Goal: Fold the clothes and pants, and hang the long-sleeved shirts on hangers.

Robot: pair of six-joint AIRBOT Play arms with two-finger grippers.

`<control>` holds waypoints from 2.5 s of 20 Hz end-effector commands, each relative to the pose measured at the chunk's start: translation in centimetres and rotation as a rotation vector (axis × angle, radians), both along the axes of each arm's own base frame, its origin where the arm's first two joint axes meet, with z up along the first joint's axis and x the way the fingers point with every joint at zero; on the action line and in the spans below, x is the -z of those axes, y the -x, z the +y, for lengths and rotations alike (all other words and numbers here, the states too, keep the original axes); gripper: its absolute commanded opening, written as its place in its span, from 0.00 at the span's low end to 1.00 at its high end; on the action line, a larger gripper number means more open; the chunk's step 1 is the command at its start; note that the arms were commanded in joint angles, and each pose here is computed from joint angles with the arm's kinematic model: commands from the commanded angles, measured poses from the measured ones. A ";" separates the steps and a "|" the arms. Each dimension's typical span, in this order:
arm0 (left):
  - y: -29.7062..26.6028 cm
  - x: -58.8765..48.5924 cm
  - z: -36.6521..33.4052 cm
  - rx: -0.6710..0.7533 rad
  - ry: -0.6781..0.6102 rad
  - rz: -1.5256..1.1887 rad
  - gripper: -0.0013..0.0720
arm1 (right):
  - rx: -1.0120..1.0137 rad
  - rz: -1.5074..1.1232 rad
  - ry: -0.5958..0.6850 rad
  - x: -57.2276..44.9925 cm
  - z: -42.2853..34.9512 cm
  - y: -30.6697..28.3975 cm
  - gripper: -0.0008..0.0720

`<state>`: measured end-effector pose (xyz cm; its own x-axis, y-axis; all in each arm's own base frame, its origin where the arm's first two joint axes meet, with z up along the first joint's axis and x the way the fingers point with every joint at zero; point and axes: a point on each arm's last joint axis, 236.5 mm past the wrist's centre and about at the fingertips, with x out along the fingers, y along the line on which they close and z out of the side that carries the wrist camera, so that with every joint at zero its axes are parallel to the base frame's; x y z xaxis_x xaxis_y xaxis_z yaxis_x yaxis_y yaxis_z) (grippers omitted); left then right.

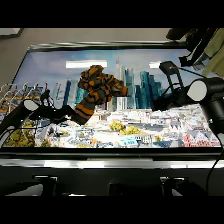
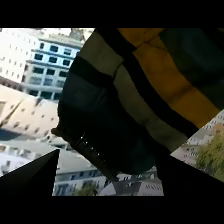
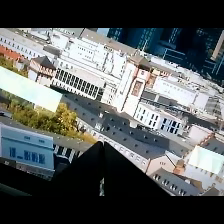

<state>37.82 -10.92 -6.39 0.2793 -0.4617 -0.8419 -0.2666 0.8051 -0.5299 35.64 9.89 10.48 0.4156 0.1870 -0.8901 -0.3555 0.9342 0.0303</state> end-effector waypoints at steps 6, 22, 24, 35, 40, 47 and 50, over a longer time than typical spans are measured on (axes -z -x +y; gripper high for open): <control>-0.8 2.8 -1.1 -0.033 0.080 0.045 0.07 | 0.395 -0.082 -0.135 0.2 -1.4 -4.9 0.66; -0.5 2.7 -1.2 -0.024 0.084 0.052 0.06 | 0.586 0.178 -0.906 14.6 8.9 -21.3 0.87; -0.6 2.7 -1.2 -0.025 0.084 0.052 0.06 | 0.586 0.215 -0.898 15.9 9.6 -20.8 0.87; -0.6 2.7 -1.2 -0.023 0.082 0.050 0.06 | 0.625 0.136 -0.885 17.0 11.1 -22.1 0.58; -1.3 1.8 -1.2 -0.011 0.080 0.019 0.05 | 0.523 0.099 -0.829 14.8 11.2 -21.4 0.05; -9.5 -17.5 1.1 0.136 -0.117 -0.444 0.05 | 0.368 -0.303 -0.712 -6.2 5.5 -19.6 0.05; -9.7 -35.5 3.1 0.082 -0.246 -0.835 0.05 | 0.303 -0.579 -0.700 -21.3 1.3 -15.2 0.05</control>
